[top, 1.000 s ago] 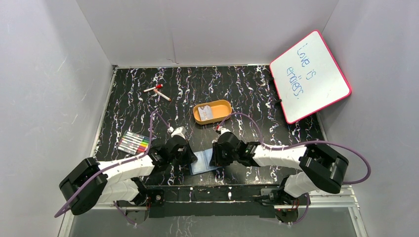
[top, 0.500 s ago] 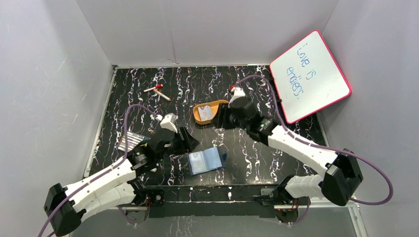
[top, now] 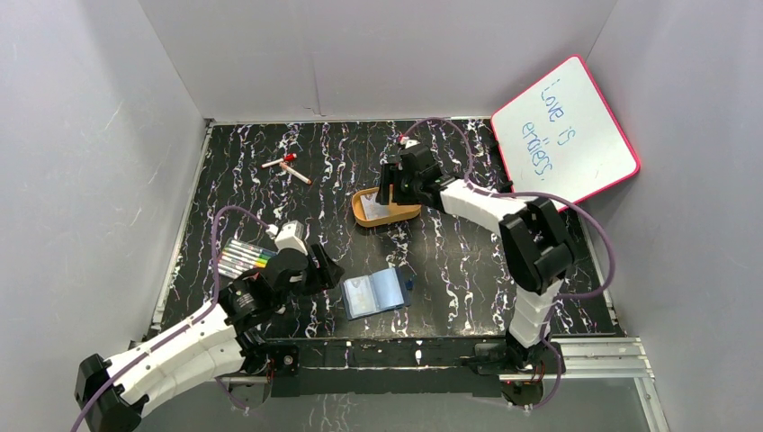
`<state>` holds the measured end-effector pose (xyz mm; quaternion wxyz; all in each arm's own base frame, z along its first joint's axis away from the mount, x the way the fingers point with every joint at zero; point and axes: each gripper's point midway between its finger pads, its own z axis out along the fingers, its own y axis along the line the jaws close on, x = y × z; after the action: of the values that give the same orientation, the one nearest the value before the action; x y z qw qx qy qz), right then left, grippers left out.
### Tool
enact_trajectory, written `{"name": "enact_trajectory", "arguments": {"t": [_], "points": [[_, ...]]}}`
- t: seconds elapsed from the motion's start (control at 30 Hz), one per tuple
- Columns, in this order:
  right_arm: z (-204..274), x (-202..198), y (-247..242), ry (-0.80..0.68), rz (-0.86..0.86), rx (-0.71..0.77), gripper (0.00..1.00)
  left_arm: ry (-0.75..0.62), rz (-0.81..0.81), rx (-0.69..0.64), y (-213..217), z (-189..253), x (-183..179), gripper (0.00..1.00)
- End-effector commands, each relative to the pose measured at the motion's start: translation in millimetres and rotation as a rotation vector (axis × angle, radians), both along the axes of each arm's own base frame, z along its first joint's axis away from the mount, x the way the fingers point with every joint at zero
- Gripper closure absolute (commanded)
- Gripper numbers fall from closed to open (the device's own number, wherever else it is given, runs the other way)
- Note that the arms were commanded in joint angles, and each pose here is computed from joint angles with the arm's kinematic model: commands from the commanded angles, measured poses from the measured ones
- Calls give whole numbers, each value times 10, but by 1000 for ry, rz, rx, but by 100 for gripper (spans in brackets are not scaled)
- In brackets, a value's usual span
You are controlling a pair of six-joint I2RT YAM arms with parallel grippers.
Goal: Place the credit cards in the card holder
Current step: Pick up the credit card from the storage box.
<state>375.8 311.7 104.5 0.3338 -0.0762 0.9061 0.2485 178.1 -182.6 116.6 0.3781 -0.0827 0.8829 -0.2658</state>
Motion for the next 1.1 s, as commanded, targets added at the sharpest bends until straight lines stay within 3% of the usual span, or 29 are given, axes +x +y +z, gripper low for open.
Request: {"name": "enact_trajectory", "arguments": {"t": [0.0,0.6,0.87,1.07], "points": [[227,251,249,-82,62,45,26,14,66,4,125,-63,-5,40],[-431,336,243,2,85,-76,28,33,67,34,118,-120,9,40],[-556,299,177,23,75,-100,38,22,70,41,127,-112,29,40],[-508,307,98,15,51,-83,56,16,65,44,115,-93,42,40]]}}
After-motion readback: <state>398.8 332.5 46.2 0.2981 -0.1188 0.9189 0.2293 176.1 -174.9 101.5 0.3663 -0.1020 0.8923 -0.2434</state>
